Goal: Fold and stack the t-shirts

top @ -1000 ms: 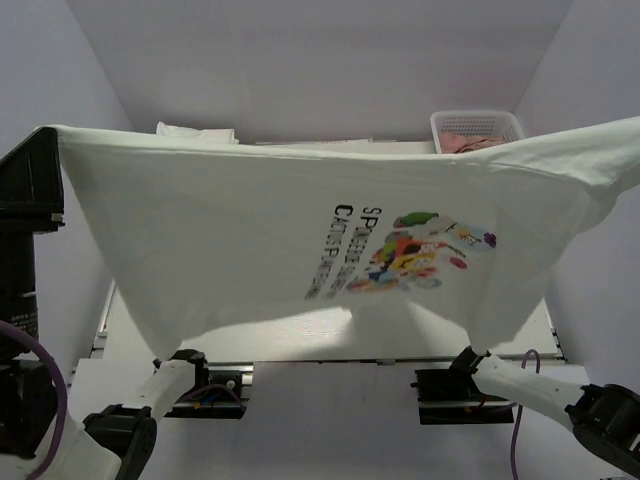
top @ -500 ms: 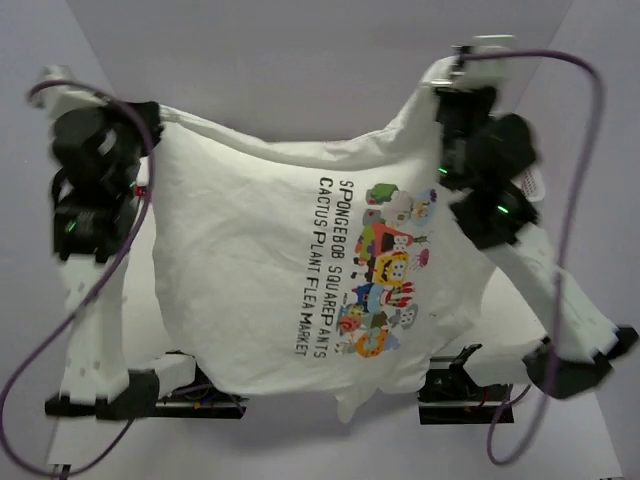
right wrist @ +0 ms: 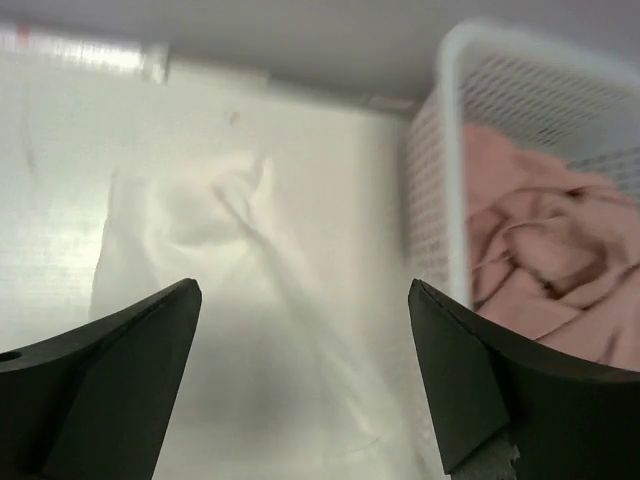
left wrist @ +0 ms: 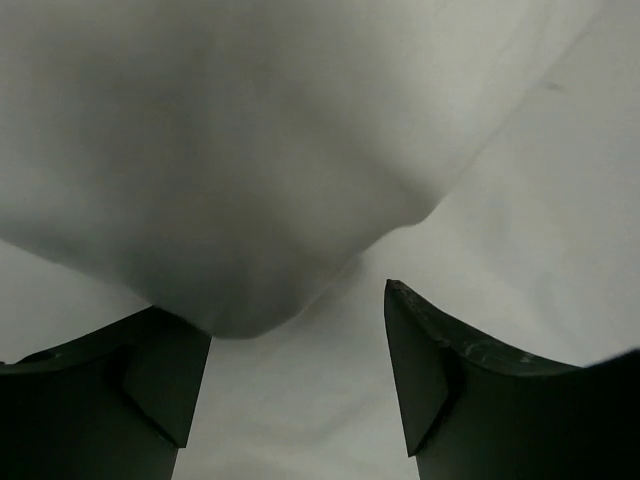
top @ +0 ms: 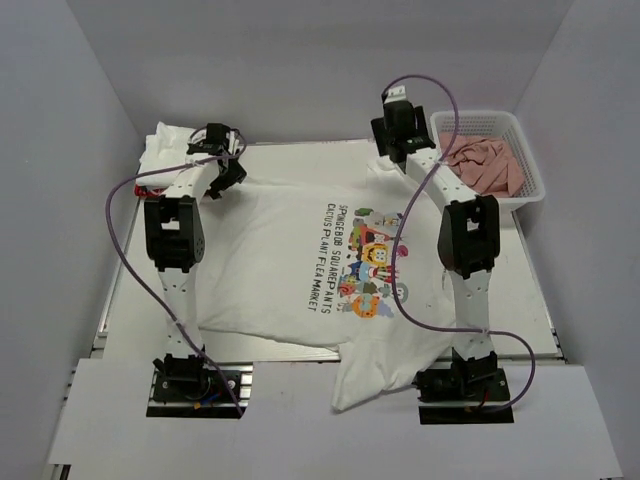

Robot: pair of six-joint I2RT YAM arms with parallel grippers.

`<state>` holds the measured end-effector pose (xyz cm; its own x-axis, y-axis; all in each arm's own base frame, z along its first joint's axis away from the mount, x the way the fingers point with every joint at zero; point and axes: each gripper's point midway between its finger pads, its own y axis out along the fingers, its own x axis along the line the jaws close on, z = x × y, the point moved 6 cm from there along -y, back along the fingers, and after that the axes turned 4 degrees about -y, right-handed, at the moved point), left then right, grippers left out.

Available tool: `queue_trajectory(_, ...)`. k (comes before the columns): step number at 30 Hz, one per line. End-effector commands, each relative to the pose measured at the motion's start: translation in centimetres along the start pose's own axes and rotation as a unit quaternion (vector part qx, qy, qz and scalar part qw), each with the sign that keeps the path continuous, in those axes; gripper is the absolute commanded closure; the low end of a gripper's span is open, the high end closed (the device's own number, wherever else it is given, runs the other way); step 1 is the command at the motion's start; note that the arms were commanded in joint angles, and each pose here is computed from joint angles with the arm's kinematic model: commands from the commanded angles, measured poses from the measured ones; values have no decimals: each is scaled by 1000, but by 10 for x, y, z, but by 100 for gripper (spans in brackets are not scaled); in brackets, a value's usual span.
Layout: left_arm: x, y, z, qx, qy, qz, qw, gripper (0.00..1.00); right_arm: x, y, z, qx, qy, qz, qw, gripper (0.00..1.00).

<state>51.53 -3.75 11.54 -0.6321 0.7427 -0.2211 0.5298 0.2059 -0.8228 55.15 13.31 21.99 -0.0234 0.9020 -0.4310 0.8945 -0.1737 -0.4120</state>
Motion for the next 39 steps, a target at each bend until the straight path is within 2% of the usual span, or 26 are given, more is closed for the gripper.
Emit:
queue_trajectory(1,-5,-57,-26,-28,-6,8,1000,22,22,-19,-7,3,5,-83,997,10)
queue_trajectory(2,-14,-61,-23,-36,-3,40,999,21,15,-33,-23,-26,24,-94,995,10)
queue_trajectory(3,-16,-89,-31,-54,-12,76,996,20,29,-31,8,7,25,-109,994,10)
queue_trajectory(4,-2,-83,-11,-36,-2,72,997,20,25,-34,10,3,37,-113,993,10)
queue_trajectory(6,-2,-101,-14,-66,-9,122,990,16,19,-57,11,-4,75,-131,989,10)
queue_trajectory(7,10,-117,-5,-67,-10,134,989,15,28,-62,46,35,61,-135,988,10)
queue_trajectory(8,5,-126,0,-67,-8,163,984,15,22,-74,44,33,80,-129,988,10)
queue_trajectory(9,15,-128,10,-55,2,162,985,0,21,-87,61,61,112,-126,984,10)
queue_trajectory(11,14,-148,14,-60,15,195,979,0,23,-105,84,99,149,-135,975,10)
queue_trajectory(14,14,-147,36,-47,52,210,975,0,22,-133,139,186,172,-120,960,10)
queue_trajectory(18,3,-137,66,-5,108,189,976,0,16,-161,199,248,179,-82,949,10)
queue_trajectory(20,-2,-119,82,24,129,171,977,0,16,-168,216,264,171,-84,945,10)
queue_trajectory(22,-8,-112,89,25,145,159,976,0,19,-167,221,278,167,-95,941,10)
queue_trajectory(25,-7,-91,96,34,150,134,979,0,33,-148,224,277,149,-135,940,10)
queue_trajectory(28,-9,-69,105,60,153,109,980,0,36,-127,208,262,141,-154,942,10)
queue_trajectory(29,-15,-66,102,57,152,111,980,0,43,-113,217,289,129,-156,936,10)
queue_trajectory(30,-15,-60,103,60,149,101,982,0,41,-102,206,281,136,-151,938,10)
queue_trajectory(32,-17,-45,105,67,142,77,985,0,45,-86,225,322,116,-136,930,10)
queue_trajectory(34,-13,-35,99,58,123,39,990,0,45,-60,206,305,104,-129,938,10)
queue_trajectory(35,-16,-29,99,63,118,33,990,0,48,-53,217,326,90,-128,932,10)
queue_trajectory(36,-13,-28,96,62,115,31,991,0,50,-31,199,305,98,-124,939,10)
queue_trajectory(38,-21,-25,92,50,110,44,992,0,56,-3,186,303,91,-130,940,10)
queue_trajectory(39,-22,-24,91,45,112,49,991,0,55,0,201,323,80,-132,934,10)
